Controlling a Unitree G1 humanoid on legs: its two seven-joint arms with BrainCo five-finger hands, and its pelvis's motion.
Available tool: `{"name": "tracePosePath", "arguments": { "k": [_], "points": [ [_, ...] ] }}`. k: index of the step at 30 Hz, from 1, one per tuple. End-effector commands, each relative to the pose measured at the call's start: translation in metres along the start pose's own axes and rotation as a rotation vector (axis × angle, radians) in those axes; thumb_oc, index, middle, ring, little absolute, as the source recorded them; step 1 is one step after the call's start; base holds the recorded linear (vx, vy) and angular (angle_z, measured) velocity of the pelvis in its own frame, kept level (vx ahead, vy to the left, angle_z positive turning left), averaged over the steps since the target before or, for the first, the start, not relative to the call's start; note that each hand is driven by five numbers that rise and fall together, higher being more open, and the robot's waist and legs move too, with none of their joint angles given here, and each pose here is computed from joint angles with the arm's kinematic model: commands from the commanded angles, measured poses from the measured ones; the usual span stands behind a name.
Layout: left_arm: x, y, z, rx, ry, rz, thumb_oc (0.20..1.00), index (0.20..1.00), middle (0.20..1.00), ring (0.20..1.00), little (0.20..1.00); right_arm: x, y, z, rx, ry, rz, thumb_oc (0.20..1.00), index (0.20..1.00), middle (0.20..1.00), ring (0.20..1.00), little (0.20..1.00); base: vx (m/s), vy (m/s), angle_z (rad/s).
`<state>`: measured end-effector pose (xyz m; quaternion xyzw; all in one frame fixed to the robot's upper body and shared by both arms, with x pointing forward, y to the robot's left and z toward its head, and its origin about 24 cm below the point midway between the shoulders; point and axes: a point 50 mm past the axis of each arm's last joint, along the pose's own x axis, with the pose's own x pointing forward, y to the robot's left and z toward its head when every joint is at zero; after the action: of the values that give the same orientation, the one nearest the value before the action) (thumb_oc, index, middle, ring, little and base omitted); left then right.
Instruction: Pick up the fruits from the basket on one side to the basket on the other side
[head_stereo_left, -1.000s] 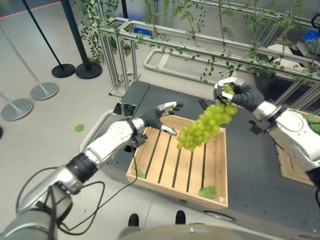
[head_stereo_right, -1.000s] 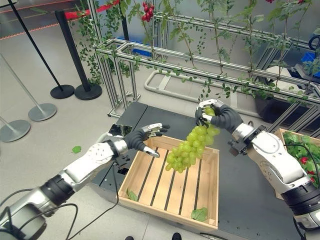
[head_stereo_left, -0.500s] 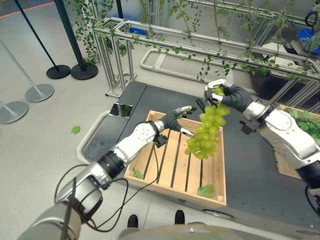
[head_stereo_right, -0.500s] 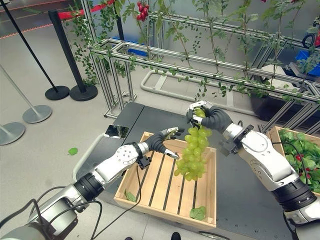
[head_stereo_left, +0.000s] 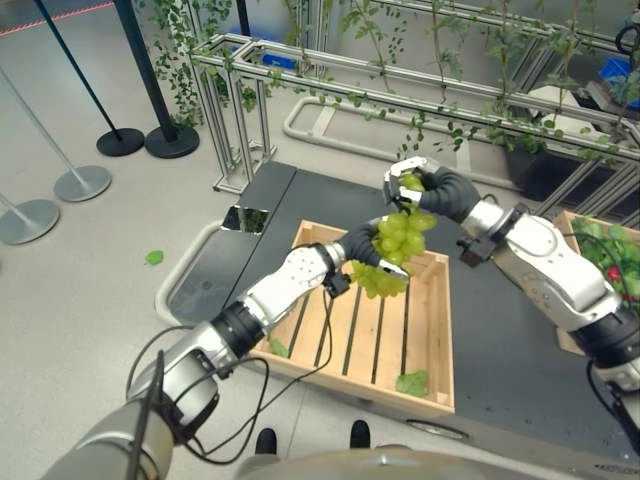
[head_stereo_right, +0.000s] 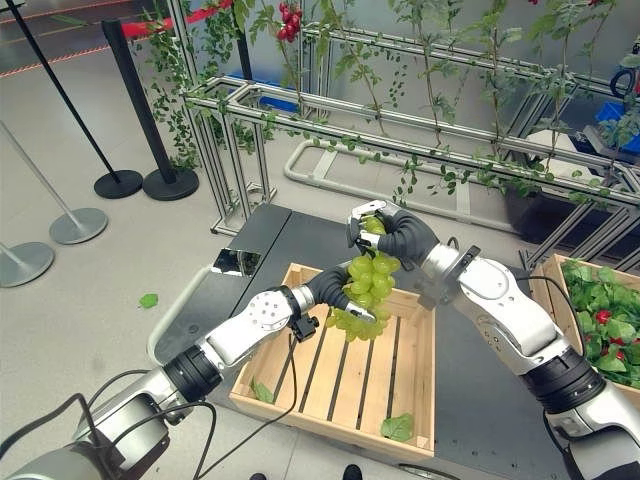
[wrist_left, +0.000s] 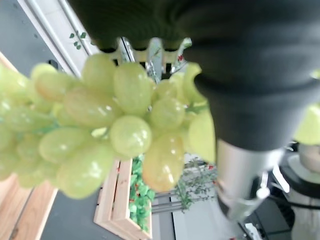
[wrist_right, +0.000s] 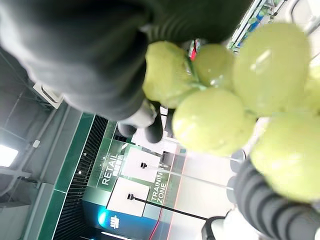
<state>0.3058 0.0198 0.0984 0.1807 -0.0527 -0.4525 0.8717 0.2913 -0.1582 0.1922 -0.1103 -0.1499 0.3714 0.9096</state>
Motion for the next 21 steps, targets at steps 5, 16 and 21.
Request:
{"name": "tracePosePath", "arguments": {
  "k": [5,16,21],
  "points": [
    [0.023,-0.003,0.049,0.069,-0.143,-0.114,1.0,1.0,1.0,1.0,1.0,0.013,-0.004,0.042,-0.099,-0.173,0.015,0.2,0.2,0.2,0.2,0.2,0.0,0.0,0.0],
    [0.029,-0.017,0.044,-0.027,-0.149,-0.118,0.2,0.2,0.2,0.2,0.2,0.025,0.008,0.045,-0.068,-0.223,0.052,0.2,0.2,0.2,0.2,0.2,0.0,0.0,0.0],
    [0.028,-0.015,0.044,-0.038,-0.155,-0.099,0.2,0.2,0.2,0.2,0.2,0.025,0.009,0.043,-0.059,-0.224,0.046,0.2,0.2,0.2,0.2,0.2,0.0,0.0,0.0]
  ]
}}
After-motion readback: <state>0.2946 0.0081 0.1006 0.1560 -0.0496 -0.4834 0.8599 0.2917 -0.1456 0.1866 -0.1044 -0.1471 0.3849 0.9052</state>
